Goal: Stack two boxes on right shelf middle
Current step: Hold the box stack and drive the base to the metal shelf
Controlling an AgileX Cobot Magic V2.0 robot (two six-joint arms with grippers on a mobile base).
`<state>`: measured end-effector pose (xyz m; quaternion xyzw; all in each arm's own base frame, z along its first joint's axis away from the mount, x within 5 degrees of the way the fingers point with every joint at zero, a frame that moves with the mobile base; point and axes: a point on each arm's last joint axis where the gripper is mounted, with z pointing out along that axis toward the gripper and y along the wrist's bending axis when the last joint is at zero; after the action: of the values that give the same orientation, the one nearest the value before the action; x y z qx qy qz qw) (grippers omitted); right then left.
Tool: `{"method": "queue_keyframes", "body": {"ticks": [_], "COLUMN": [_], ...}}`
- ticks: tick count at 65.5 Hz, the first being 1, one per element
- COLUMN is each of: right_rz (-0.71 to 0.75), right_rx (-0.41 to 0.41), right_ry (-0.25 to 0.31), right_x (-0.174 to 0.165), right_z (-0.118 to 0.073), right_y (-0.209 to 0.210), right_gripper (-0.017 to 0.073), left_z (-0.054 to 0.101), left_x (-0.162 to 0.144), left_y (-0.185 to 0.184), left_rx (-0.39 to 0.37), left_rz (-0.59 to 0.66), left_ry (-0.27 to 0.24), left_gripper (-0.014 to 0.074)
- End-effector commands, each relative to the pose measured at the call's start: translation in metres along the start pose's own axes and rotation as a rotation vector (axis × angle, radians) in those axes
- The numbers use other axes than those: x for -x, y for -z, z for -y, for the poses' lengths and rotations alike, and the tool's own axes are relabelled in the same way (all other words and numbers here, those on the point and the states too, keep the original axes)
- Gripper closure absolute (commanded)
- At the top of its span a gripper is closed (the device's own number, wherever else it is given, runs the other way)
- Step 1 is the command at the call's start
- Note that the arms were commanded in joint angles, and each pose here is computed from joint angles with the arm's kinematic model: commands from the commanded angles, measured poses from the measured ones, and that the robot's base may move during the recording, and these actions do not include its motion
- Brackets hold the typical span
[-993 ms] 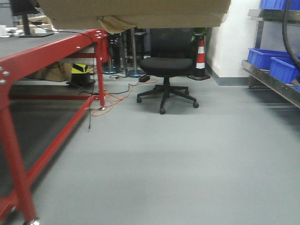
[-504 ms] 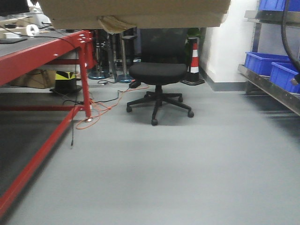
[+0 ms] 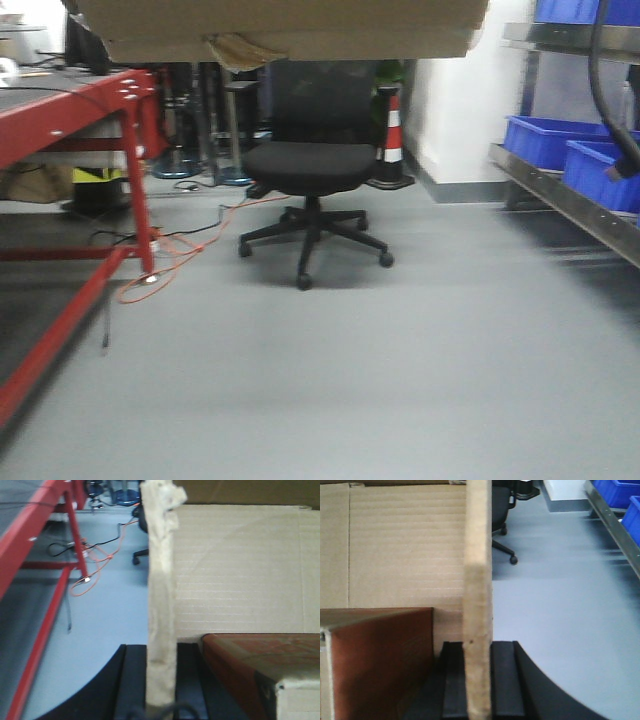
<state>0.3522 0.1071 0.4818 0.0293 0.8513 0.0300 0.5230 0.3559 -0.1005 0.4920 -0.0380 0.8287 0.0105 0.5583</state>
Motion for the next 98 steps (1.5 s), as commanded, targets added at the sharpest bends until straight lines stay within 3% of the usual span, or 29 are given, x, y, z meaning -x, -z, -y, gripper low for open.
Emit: {"method": "queue_keyframes", "body": {"ticks": [1, 98], "right_rz": [0.082, 0.096], "right_rx": [0.017, 0.024], "right_ry": [-0.002, -0.002], "right_x": [0.0114, 0.0126], "right_z": [0.0019, 0.0012], "right_y": [0.0114, 0.0115], "right_gripper": [0.0721, 0.0721], "left_z": [-0.0012, -0.0012], "left_x": [0.0087, 0.0087], "left_y": [0.0069, 0.0069], "left_rx": [-0.012, -0.012], "left_rz": [0.063, 0.063], "left_ry": [-0.004, -0.004], "left_gripper": [0.0704, 0.0704]}}
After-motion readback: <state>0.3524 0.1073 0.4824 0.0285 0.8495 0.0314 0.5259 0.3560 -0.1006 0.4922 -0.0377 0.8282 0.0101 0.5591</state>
